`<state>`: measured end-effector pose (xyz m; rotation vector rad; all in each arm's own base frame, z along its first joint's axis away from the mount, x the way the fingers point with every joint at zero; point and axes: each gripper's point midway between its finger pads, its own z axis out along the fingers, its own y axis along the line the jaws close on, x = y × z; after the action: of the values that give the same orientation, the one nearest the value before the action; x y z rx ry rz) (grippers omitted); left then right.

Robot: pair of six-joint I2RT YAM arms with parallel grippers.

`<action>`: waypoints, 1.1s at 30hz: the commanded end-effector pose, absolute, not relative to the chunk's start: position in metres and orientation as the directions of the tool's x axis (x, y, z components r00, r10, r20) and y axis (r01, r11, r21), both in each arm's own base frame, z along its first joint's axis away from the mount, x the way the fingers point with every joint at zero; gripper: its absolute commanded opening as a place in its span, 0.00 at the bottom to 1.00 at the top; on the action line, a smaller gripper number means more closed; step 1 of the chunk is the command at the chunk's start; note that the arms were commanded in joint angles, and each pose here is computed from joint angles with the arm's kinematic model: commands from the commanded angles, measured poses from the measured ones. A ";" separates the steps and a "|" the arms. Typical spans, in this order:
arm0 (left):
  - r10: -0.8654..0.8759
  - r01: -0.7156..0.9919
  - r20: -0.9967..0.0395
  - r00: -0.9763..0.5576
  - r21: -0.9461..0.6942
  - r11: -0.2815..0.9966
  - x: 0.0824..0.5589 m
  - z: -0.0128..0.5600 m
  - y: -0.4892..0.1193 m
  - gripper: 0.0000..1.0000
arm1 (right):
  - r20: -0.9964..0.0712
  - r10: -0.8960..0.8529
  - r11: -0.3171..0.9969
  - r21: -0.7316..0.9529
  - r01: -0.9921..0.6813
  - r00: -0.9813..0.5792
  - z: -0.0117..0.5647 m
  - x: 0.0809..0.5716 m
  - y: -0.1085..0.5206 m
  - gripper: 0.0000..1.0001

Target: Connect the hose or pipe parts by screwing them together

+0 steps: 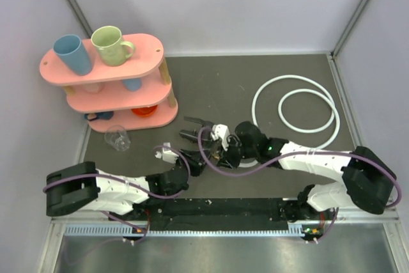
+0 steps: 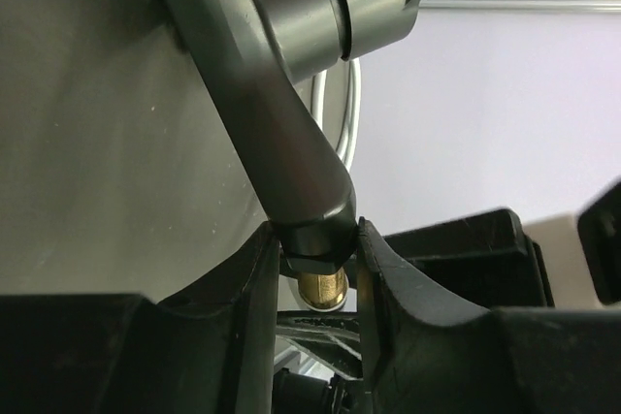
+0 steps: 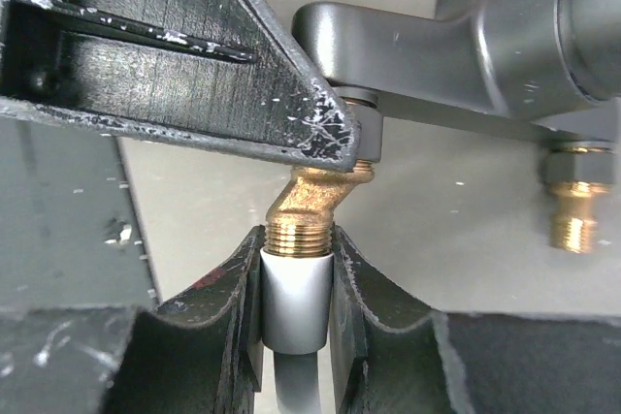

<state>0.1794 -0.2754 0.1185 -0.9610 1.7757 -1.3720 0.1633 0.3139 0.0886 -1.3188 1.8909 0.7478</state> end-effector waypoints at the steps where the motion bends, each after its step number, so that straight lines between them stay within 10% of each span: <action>1: -0.822 -0.107 -0.067 -0.565 -0.982 0.153 0.167 0.129 -0.292 0.00 | -0.887 -0.360 0.041 0.296 -0.954 -0.291 0.143 0.148 0.339 0.00; 9: -0.836 -0.095 -0.090 -0.542 -0.981 0.168 0.171 0.129 -0.287 0.00 | -0.722 -0.435 0.045 0.580 -0.814 -0.538 0.123 0.151 0.349 0.04; 13: -0.846 -0.097 -0.095 -0.525 -0.981 0.170 0.174 0.129 -0.285 0.00 | -0.726 -0.414 0.142 0.545 -0.827 -0.549 0.121 0.164 0.346 0.25; 22: -0.859 -0.096 -0.126 -0.496 -0.975 0.198 0.177 0.134 -0.278 0.00 | -0.792 -0.412 0.477 0.233 -0.847 -0.450 0.134 0.197 0.295 0.70; 33: -0.861 -0.089 -0.130 -0.492 -0.976 0.198 0.179 0.143 -0.281 0.00 | -0.807 -0.590 0.459 -0.322 -0.828 -0.013 0.153 0.172 0.277 0.73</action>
<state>0.1757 -0.2706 0.1128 -0.9031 1.8203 -1.2998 0.1579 0.2987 0.1581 -1.2218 1.7781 0.6087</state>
